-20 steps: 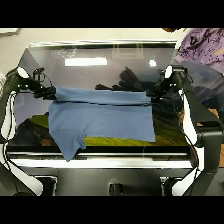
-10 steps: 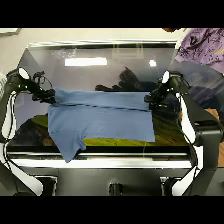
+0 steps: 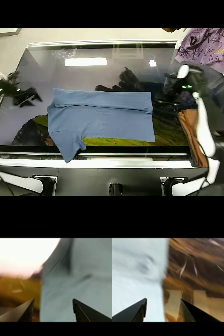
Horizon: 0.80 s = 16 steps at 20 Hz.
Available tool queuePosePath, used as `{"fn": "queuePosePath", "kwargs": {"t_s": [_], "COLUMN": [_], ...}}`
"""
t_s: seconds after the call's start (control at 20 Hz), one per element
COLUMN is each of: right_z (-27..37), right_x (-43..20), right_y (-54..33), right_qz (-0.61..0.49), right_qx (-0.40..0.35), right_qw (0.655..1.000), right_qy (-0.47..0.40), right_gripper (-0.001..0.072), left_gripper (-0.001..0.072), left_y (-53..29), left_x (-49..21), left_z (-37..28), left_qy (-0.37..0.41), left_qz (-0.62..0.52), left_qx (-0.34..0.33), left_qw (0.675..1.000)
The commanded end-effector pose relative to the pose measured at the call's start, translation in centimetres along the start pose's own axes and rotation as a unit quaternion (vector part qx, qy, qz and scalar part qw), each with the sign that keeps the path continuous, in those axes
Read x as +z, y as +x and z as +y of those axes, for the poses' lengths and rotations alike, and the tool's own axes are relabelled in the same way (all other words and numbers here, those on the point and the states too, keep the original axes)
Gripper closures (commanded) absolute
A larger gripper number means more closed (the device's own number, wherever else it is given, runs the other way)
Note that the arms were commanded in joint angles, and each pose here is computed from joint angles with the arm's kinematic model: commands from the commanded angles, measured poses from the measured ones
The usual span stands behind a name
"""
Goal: Fold the clothes and pants, and hang the long-sleeved shirts on hangers.
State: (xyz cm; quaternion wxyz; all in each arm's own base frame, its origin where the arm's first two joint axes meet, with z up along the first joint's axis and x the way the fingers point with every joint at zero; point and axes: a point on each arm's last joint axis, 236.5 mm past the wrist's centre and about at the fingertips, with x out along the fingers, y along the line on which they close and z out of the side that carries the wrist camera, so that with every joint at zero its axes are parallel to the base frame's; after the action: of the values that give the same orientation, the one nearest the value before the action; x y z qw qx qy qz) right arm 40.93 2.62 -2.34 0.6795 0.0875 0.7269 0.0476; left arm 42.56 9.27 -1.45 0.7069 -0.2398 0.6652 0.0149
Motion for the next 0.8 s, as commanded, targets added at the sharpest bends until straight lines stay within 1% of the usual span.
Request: {"fn": "queuePosePath", "kwargs": {"t_s": [0.0, 0.1, 0.2, 0.4, 0.55, 0.75], "right_z": [-1.9, -1.2, -0.1, 2.1, 2.9, 3.2], "right_x": [-5.6, -8.6, -10.2, -10.9, -10.0, -9.7], "right_y": [-0.5, 0.8, 1.8, 2.0, 1.5, 1.3], "right_qz": [-0.017, -0.047, -0.073, -0.078, -0.094, -0.099], "right_qx": [0.058, 0.114, 0.146, 0.192, 0.214, 0.222], "right_qw": [0.998, 0.989, 0.981, 0.972, 0.966, 0.963], "right_qy": [0.036, 0.078, 0.103, 0.109, 0.113, 0.117], "right_gripper": [0.0218, 0.0218, 0.0218, 0.0218, 0.0218, 0.0219], "left_gripper": [0.0163, 0.0163, 0.0164, 0.0164, 0.017, 0.0175], "left_y": [-0.8, 0.8, 2.9, 6.4, 8.0, 9.7], "left_x": [-7.3, -12.2, -16.7, -22.5, -24.5, -25.8], "left_z": [2.4, 2.5, 1.4, -0.1, -0.7, -1.3], "left_qy": [-0.108, -0.166, -0.191, -0.202, -0.2, -0.183], "left_qz": [-0.005, -0.02, -0.024, 0.001, 0.025, 0.039], "left_qx": [-0.099, -0.146, -0.179, -0.18, -0.178, -0.165], "left_qw": [0.989, 0.975, 0.965, 0.963, 0.963, 0.968]}}
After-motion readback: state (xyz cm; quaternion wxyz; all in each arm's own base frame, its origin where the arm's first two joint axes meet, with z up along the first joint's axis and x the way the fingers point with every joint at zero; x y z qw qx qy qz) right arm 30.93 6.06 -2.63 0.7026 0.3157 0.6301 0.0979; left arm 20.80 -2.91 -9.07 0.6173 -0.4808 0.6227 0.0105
